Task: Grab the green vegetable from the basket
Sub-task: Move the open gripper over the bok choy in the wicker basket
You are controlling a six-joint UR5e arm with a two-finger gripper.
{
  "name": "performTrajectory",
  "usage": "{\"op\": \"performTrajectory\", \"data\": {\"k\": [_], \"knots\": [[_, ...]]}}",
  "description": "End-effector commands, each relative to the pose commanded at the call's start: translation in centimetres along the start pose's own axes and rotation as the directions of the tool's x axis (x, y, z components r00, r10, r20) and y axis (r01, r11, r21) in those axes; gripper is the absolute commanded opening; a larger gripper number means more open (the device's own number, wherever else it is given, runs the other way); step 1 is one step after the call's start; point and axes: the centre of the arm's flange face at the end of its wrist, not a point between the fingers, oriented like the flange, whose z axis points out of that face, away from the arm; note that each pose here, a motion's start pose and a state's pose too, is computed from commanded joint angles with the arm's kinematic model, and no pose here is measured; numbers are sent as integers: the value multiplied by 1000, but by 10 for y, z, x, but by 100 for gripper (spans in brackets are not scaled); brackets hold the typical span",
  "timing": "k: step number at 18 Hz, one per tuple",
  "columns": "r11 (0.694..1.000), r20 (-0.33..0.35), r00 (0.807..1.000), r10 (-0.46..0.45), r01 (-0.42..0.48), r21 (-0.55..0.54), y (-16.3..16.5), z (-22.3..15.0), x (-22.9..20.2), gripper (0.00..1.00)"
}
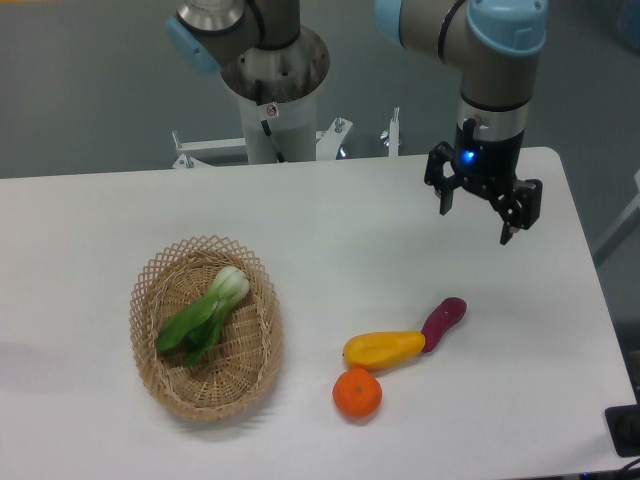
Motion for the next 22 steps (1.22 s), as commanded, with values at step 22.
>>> {"op": "performTrajectory", "data": {"k": [22], "knots": [[969, -166, 961, -223, 237, 70, -152, 74, 149, 100]]}}
